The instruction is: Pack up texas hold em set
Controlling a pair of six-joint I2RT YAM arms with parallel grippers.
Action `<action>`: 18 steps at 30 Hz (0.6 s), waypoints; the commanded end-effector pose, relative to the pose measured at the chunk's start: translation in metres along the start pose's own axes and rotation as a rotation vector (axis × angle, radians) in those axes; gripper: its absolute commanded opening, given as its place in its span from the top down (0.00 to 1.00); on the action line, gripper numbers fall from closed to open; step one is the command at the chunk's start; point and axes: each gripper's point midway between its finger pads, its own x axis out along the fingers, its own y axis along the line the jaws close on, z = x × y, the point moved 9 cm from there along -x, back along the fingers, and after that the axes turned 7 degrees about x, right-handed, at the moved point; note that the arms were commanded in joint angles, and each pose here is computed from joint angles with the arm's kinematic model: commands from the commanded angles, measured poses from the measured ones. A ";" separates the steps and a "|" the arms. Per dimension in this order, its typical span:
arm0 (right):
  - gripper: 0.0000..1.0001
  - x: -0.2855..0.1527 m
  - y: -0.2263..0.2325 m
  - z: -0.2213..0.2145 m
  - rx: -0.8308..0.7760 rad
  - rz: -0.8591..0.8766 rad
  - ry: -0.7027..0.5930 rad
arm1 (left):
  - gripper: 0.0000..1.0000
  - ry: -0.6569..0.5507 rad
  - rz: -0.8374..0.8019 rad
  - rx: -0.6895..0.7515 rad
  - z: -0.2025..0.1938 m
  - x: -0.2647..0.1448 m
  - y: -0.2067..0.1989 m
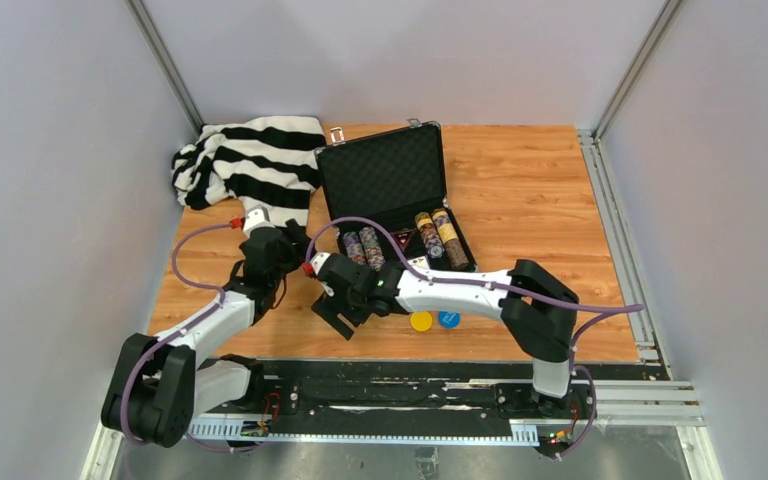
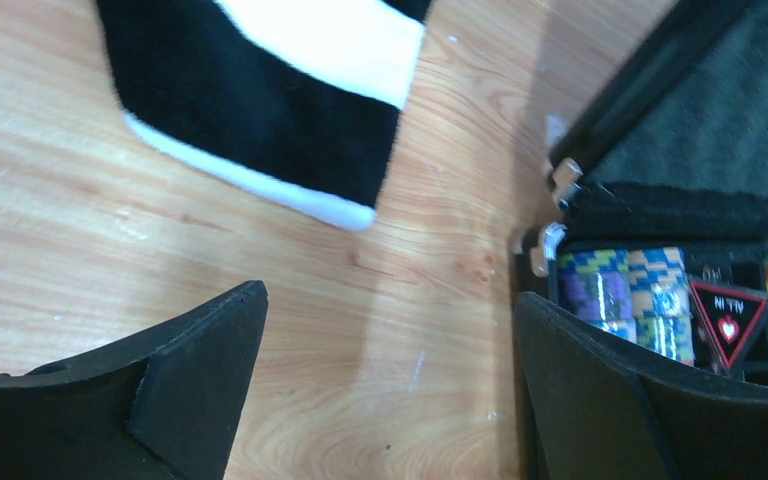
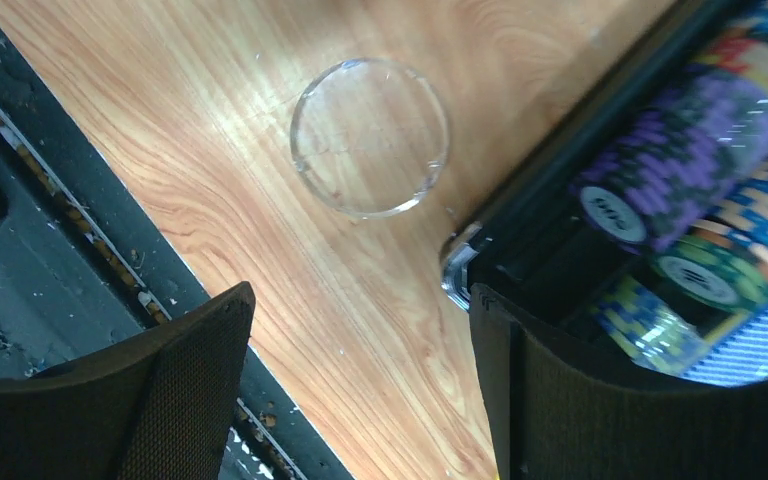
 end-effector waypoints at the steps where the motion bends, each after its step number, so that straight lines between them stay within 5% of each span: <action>1: 0.22 0.013 0.012 0.002 -0.025 0.061 0.012 | 0.01 0.003 0.118 -0.115 -0.004 0.007 0.021; 18: 0.20 0.022 0.019 0.038 -0.152 0.033 -0.030 | 0.02 0.057 0.146 -0.169 -0.012 0.016 0.033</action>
